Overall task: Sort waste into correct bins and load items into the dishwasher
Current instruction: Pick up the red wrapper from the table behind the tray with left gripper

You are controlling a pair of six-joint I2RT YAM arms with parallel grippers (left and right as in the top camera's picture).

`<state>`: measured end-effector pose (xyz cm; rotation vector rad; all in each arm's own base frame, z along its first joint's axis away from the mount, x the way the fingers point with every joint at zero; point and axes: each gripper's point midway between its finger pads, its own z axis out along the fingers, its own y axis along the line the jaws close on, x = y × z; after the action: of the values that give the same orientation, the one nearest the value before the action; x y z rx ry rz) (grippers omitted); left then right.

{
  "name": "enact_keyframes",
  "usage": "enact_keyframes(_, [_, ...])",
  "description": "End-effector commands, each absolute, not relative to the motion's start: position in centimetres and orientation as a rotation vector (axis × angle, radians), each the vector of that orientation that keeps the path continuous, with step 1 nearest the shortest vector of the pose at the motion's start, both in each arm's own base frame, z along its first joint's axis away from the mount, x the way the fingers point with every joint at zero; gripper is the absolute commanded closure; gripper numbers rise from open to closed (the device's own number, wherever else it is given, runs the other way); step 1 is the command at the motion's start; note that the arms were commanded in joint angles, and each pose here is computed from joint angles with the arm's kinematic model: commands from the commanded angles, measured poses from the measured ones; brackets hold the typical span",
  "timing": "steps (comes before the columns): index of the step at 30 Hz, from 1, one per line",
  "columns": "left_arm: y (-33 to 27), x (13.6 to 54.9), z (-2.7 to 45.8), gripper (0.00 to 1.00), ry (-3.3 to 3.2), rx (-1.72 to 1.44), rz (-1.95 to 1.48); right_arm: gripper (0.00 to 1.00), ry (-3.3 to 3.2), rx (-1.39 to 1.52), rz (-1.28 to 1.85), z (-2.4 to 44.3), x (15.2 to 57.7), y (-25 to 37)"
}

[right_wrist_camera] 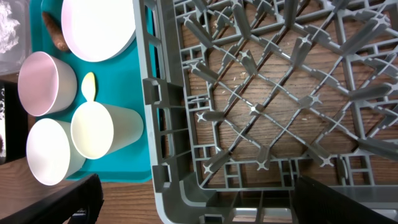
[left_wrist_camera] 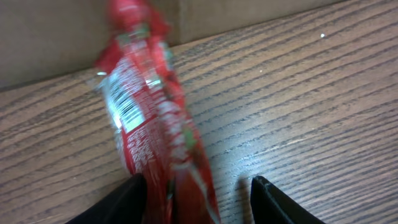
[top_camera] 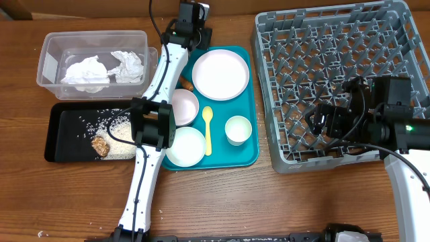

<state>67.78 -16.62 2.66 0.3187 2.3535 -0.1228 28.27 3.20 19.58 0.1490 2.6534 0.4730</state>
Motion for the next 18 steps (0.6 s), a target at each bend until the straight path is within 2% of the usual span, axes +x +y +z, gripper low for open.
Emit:
enact_keyframes(1, [-16.6,67.8,1.3,0.47,2.361,0.324,-0.12,0.0,2.634,0.14,0.467,20.2,28.5,3.2])
enact_keyframes(3, [-16.6,67.7,0.8,0.53,2.37,0.325,-0.12,0.0,2.634,0.14,0.467,20.2,28.5,3.2])
enact_keyframes(6, [-16.6,67.7,0.7,0.78,2.375,0.316,-0.123,0.0,2.634,0.14,0.467,20.2,28.5,3.2])
enact_keyframes(10, [-16.6,68.0,1.0,0.96,2.361,0.284,-0.136,0.0,2.634,0.14,0.467,20.2,28.5,3.2])
enact_keyframes(14, [-16.7,68.2,2.0,0.96,2.353,0.224,-0.162,0.0,2.634,0.14,0.467,20.2,28.5,3.2])
enact_keyframes(18, [-17.0,69.1,7.3,0.96,2.259,0.209,-0.178,0.0,2.616,0.135,0.464,20.4,28.9,3.2])
